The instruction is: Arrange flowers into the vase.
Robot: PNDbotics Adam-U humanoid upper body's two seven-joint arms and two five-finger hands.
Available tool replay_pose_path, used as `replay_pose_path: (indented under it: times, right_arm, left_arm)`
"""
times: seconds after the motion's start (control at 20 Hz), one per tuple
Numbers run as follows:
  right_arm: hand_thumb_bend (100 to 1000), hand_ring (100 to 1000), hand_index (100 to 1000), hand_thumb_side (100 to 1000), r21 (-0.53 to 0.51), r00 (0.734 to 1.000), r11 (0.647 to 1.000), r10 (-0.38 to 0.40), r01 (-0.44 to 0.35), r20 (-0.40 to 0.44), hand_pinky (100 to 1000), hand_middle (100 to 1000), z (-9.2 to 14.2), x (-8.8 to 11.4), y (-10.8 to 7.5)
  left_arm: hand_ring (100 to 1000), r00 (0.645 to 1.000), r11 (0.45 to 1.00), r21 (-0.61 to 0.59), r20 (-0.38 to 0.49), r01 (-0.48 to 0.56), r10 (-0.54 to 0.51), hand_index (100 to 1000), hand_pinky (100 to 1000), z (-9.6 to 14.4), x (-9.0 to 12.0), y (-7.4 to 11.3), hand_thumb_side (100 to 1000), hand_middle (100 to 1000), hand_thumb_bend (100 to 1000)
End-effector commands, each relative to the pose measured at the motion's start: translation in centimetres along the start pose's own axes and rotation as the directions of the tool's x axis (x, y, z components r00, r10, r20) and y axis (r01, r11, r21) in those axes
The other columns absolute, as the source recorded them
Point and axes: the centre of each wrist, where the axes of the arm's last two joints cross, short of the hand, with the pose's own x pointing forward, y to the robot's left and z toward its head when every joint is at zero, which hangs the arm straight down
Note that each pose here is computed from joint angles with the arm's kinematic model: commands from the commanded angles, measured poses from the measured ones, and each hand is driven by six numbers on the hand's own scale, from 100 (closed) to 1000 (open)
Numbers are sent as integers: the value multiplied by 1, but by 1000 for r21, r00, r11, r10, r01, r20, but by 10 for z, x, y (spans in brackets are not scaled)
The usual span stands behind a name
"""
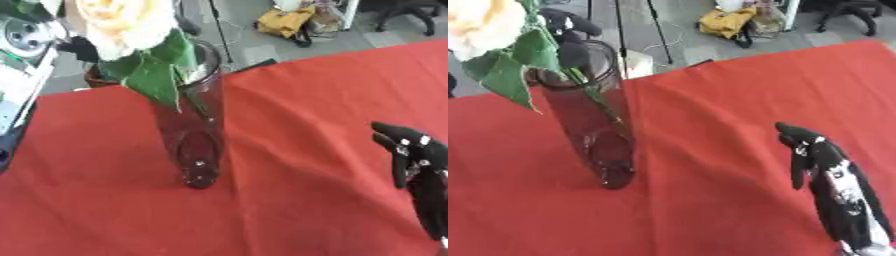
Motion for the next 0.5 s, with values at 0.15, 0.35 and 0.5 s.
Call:
replay_pose_path:
  times: [0.15,0.35,0.5]
  right_arm:
    - [100,931,819,1000,8,1000,1000,19,-19,20,943,218,-3,5,-3]
    - [100,931,819,1000,8,1000,1000,20,-20,19,944,218,-3,5,-2]
    - [100,931,819,1000,8,1000,1000,22,-22,19,943,217,-3,5,-3]
  left_arm:
    - [940,996,996,44,-49,76,-74,1000,962,18,-1,15,1000,1000,557]
    - [948,992,992,53,-67,112,-109,1000,967,23,-2,16,1000,1000,566]
    - [952,989,990,61,-76,129,-124,1000,968,27,-4,16,1000,1000,571]
